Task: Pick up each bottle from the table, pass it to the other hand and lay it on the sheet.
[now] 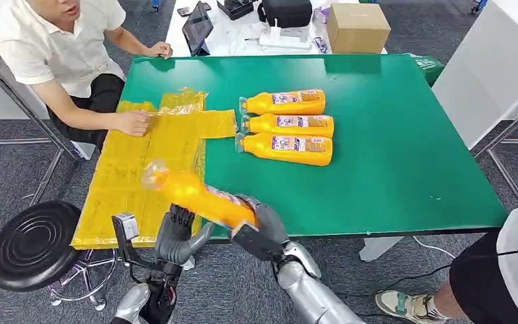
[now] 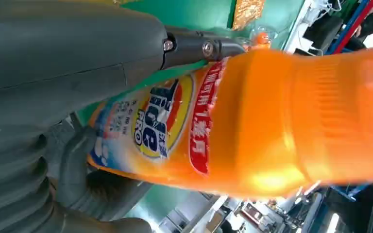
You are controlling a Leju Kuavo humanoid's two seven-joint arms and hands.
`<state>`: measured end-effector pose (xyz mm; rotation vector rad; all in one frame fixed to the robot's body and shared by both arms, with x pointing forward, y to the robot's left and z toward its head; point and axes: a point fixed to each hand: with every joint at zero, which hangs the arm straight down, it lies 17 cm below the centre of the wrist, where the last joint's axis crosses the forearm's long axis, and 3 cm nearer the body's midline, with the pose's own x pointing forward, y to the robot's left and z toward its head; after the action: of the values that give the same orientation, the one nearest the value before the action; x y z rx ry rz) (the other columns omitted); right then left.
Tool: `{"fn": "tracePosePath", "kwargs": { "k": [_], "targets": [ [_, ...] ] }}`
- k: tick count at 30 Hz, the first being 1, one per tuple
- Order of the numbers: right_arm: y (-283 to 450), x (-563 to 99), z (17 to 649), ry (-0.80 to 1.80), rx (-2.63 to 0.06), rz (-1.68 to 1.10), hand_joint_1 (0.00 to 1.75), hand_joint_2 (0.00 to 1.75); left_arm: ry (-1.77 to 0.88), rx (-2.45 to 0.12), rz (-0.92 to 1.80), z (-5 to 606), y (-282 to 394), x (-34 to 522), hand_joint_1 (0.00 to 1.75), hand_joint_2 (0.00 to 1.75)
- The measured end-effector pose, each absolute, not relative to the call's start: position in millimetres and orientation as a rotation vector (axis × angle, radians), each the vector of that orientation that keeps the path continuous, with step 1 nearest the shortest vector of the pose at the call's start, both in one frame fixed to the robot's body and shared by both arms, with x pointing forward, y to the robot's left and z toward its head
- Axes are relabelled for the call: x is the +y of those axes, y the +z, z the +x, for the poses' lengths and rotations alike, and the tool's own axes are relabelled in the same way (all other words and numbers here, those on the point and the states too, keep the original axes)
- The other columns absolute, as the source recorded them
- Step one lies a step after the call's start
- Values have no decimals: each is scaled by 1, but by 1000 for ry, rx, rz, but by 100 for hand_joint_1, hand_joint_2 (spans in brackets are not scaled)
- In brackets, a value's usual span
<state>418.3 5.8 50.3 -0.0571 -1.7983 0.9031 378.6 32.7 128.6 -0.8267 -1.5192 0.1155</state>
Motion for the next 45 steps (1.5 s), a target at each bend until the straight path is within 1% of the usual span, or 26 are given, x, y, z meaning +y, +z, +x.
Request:
{"fn": "tracePosePath", "kwargs": {
  "k": [7,15,18,19,21,22,23,24,25,26,29,30,37,40,42,43,45],
  "targets": [
    [59,42,400,981,-1841,-12,175,175,152,-1466,-907,381,128,29,0,175],
    [59,44,399,983,-1842,-8,175,175,155,-1465,-911,381,129,29,0,175],
    [57,53,391,1000,-1838,23,175,175,188,-1462,-953,382,135,30,0,175],
    [57,58,389,1012,-1836,42,175,175,224,-1461,-988,383,139,34,155,175],
    [58,65,388,1032,-1836,58,175,175,265,-1479,-1032,381,146,41,155,175],
    [58,66,388,1036,-1836,59,173,175,269,-1481,-1033,381,147,42,175,175],
    [58,66,388,1038,-1837,59,168,175,273,-1481,-1033,381,147,43,175,175],
    [58,66,389,1040,-1837,59,147,175,277,-1481,-1034,381,146,44,175,175],
    [58,66,389,1043,-1835,59,98,175,277,-1483,-1038,380,147,44,175,175],
    [57,66,389,1043,-1832,61,0,175,277,-1487,-1044,379,148,44,175,175],
    [53,69,385,1060,-1815,78,0,175,275,-1502,-1061,377,153,46,175,175],
    [51,69,384,1061,-1811,83,0,0,276,-1506,-1063,377,154,47,175,175],
    [46,76,371,1113,-1822,124,0,0,277,-1536,-1059,379,160,55,175,175],
    [48,74,368,1099,-1863,86,0,0,244,-1564,-1017,380,159,58,175,175],
    [57,68,365,1033,-1933,27,0,0,194,-1609,-928,383,158,60,175,175],
    [68,62,364,961,-1986,-18,0,0,152,-1655,-839,388,158,63,175,175],
    [91,54,354,844,-2084,-99,0,0,33,-1746,-577,405,152,80,175,175]
  ]
}}
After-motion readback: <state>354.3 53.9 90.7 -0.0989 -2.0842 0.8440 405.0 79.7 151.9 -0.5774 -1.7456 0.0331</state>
